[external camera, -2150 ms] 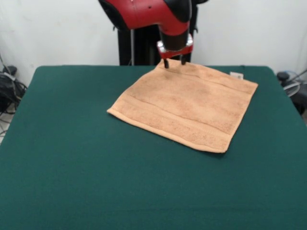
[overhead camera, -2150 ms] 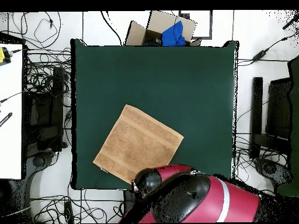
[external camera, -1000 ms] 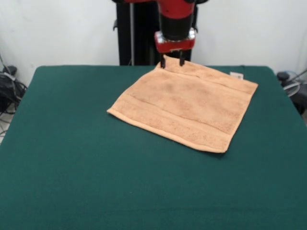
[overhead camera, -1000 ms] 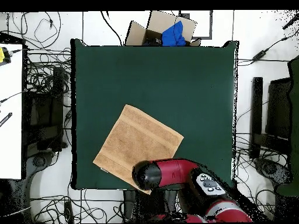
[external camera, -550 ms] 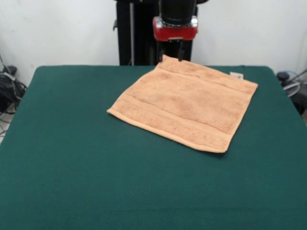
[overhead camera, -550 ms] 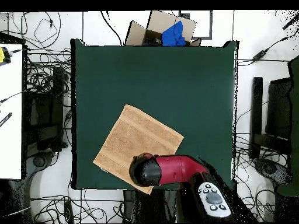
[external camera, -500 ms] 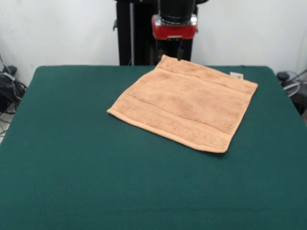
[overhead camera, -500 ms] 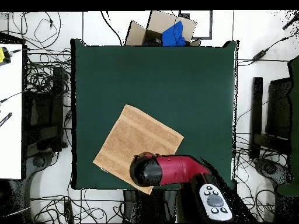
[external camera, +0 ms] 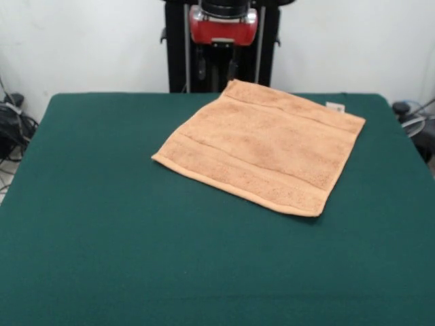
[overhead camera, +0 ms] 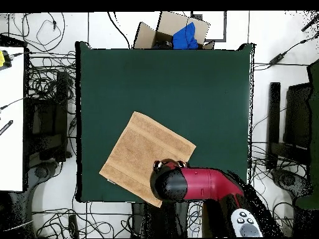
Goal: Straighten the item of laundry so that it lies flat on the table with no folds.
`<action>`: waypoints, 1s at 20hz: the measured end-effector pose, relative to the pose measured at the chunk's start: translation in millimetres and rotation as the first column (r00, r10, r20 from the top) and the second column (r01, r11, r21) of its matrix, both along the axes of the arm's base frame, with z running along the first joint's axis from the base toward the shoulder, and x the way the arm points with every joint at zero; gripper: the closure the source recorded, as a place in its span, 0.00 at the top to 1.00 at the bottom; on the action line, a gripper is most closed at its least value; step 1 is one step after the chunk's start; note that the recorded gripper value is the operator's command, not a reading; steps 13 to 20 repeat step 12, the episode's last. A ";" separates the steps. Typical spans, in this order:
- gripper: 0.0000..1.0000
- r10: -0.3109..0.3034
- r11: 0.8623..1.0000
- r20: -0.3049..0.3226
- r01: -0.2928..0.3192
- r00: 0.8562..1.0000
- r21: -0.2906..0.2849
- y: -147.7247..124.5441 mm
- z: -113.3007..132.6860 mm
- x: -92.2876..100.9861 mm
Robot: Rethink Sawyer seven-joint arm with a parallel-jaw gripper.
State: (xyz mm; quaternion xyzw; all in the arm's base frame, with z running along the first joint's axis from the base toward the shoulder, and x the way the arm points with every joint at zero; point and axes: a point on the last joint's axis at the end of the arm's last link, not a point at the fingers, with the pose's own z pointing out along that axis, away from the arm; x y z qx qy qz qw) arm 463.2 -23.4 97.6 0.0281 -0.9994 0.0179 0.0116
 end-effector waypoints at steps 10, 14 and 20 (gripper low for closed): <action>1.00 -0.008 1.000 0.002 0.008 1.000 -0.001 -4.0 0.7 0.2; 1.00 -0.008 1.000 0.002 0.008 1.000 -0.001 -3.9 0.6 0.2; 1.00 -0.008 1.000 0.002 0.008 1.000 -0.001 -3.9 0.6 0.2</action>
